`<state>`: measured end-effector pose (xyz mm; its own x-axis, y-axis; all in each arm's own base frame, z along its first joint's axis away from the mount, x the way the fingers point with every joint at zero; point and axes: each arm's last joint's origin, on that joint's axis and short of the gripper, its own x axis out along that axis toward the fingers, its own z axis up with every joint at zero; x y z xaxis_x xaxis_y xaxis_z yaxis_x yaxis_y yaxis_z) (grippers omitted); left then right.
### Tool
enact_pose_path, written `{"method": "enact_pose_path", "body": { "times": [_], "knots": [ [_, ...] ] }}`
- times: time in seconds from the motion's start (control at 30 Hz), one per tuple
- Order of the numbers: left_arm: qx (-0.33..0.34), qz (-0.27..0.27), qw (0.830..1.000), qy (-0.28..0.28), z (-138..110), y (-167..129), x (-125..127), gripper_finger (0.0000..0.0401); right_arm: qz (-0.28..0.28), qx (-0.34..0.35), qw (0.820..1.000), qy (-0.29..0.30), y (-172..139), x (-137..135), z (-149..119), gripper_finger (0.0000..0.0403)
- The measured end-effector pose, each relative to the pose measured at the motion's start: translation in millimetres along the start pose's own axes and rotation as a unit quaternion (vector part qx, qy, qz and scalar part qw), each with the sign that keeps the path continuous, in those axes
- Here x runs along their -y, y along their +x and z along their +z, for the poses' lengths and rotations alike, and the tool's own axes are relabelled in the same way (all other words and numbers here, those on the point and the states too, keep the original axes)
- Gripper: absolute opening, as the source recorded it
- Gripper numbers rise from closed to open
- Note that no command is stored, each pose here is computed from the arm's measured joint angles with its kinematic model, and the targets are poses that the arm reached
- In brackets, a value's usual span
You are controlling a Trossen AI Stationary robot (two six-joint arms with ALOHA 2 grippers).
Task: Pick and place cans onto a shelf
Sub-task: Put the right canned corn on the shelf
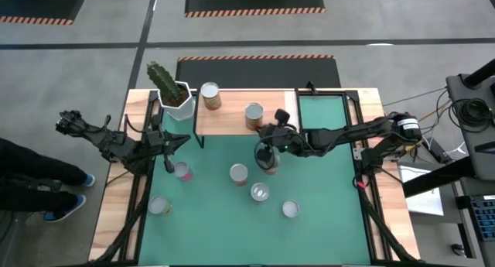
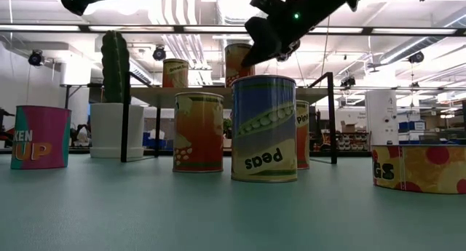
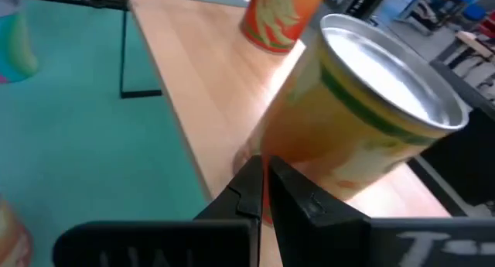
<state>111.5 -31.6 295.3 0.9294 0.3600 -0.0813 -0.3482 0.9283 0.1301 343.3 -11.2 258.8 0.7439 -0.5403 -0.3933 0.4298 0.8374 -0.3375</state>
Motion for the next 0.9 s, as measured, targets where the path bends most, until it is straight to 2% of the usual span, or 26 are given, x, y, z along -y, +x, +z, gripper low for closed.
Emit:
{"method": "enact_pose_path", "body": {
  "times": [0.27, 0.57, 0.77, 0.9],
  "knots": [
    [0.0, 0.0, 1.0, 0.0, 0, 0, 0, 0.0, -0.02, 0.003, 1.0, -0.006, 1, 4, 4, 0.0009],
    [0.0, 0.0, 1.0, 0.0, 0, 0, 0, 0.0, -0.063, -0.006, 0.998, 0.005, 9, 21, 6, 0.0009],
    [0.0, 0.0, 1.0, 0.0, 0, 0, 0, 0.0, -0.056, -0.005, 0.998, 0.016, 9, 20, 6, 0.0009],
    [0.0, 0.0, 1.0, 0.0, 0, 0, 0, 0.0, -0.01, -0.001, 1.0, 0.025, 9, 18, 6, 0.0009]
  ]
}}
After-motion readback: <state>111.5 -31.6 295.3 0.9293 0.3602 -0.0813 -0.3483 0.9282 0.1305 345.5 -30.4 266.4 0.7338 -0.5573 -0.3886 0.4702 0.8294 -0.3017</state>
